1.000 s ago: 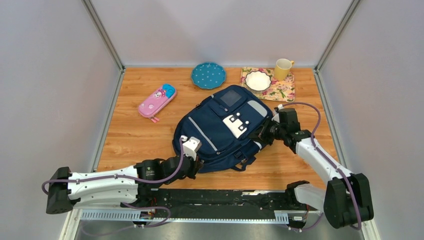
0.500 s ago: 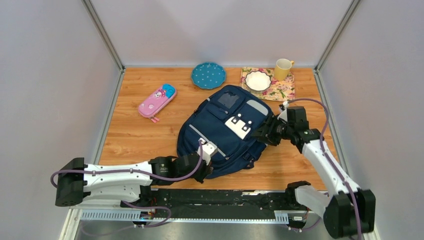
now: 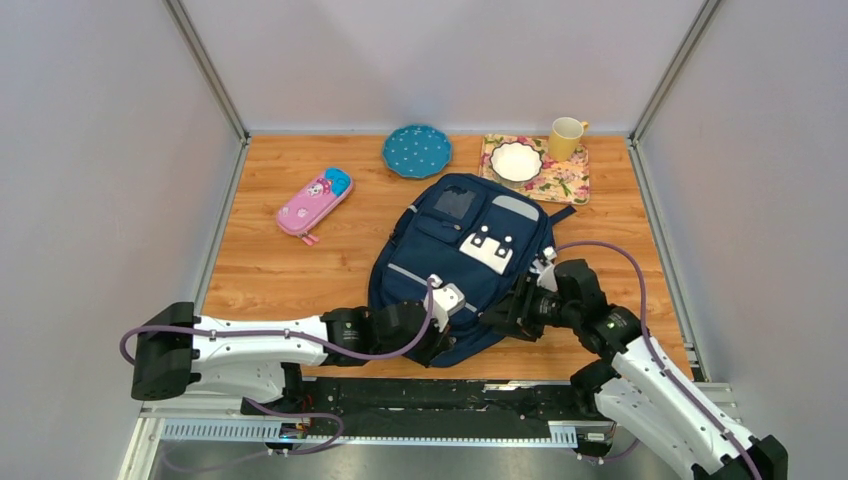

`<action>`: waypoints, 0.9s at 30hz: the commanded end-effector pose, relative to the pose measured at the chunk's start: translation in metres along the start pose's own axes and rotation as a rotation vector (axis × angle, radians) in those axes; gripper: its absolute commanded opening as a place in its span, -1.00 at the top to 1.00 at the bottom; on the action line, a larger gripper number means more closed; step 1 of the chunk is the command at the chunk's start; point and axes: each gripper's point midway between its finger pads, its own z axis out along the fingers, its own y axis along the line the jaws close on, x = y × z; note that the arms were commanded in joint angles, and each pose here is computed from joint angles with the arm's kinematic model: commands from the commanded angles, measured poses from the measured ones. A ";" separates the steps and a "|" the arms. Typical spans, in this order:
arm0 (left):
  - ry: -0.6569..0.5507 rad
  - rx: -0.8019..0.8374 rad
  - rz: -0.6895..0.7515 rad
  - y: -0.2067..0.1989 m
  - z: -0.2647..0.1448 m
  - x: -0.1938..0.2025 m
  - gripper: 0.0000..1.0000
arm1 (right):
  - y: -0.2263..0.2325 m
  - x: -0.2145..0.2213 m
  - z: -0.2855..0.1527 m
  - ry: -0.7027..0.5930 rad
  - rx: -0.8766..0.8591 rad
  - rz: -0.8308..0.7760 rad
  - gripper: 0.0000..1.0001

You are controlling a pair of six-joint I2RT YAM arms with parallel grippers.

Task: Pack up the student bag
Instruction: Unzip the student bag at the center of the board.

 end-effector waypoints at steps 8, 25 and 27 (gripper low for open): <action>-0.151 0.178 0.036 -0.055 0.003 -0.055 1.00 | 0.015 -0.016 0.026 -0.078 -0.036 0.061 -0.10; -0.062 -0.143 0.066 0.031 -0.029 0.009 1.00 | 0.017 -0.047 0.013 -0.193 0.047 -0.150 1.00; -0.058 -0.231 0.074 0.051 -0.039 0.016 1.00 | 0.013 -0.038 0.015 -0.147 0.051 -0.157 1.00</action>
